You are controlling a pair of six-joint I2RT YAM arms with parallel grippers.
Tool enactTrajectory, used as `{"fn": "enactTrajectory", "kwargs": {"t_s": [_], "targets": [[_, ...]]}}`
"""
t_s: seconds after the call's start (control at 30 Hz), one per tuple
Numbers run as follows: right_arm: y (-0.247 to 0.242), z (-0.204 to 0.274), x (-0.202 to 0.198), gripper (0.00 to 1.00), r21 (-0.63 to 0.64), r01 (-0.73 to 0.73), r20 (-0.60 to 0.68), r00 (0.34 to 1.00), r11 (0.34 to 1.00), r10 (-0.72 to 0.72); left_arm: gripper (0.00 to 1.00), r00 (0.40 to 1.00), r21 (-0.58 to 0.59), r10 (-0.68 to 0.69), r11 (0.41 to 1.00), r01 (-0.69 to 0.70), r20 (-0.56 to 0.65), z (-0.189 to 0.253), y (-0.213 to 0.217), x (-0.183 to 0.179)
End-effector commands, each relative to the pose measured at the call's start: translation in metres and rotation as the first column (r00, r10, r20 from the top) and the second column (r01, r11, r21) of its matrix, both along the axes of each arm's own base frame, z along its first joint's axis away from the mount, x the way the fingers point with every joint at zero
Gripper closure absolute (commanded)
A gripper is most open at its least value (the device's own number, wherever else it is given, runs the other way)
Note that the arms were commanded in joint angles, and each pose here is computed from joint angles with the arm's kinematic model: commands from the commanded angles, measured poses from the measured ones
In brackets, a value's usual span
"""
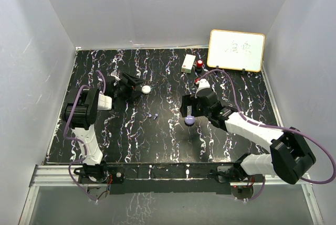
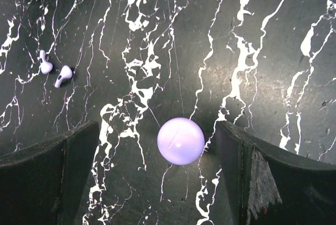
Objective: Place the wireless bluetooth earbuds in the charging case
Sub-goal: Place the charging case at the center of the board, then pick up the charging case at the center of the board.
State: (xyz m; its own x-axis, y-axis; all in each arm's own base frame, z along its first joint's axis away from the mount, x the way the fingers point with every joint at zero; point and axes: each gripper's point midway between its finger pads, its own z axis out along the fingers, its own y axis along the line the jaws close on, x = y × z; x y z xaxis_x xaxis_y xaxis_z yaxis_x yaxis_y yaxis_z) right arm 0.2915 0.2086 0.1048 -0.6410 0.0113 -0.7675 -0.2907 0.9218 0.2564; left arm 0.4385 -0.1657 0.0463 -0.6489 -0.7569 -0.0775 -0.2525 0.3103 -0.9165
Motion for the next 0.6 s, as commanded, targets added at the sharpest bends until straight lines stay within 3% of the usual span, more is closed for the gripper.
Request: {"fn": "enactTrajectory", "kwargs": {"t_s": [0.0, 0.2, 0.57], "targets": [[0.003, 0.000, -0.007, 0.09, 0.039, -0.002, -0.035, 0.999, 0.999, 0.004, 0.04, 1.000, 0.053, 0.003, 0.999, -0.004, 0.006, 0.012, 0.013, -0.003], [0.001, -0.026, -0.024, 0.09, 0.015, -0.008, -0.153, 0.988, 1.000, 0.010, 0.01, 0.996, 0.080, -0.010, 0.997, 0.002, 0.094, 0.049, 0.017, -0.013], [-0.005, -0.055, -0.036, 0.12, -0.053, -0.014, -0.237, 0.971, 0.998, 0.001, 0.01, 0.964, 0.186, -0.108, 0.980, 0.063, 0.244, 0.124, -0.005, -0.077]]}}
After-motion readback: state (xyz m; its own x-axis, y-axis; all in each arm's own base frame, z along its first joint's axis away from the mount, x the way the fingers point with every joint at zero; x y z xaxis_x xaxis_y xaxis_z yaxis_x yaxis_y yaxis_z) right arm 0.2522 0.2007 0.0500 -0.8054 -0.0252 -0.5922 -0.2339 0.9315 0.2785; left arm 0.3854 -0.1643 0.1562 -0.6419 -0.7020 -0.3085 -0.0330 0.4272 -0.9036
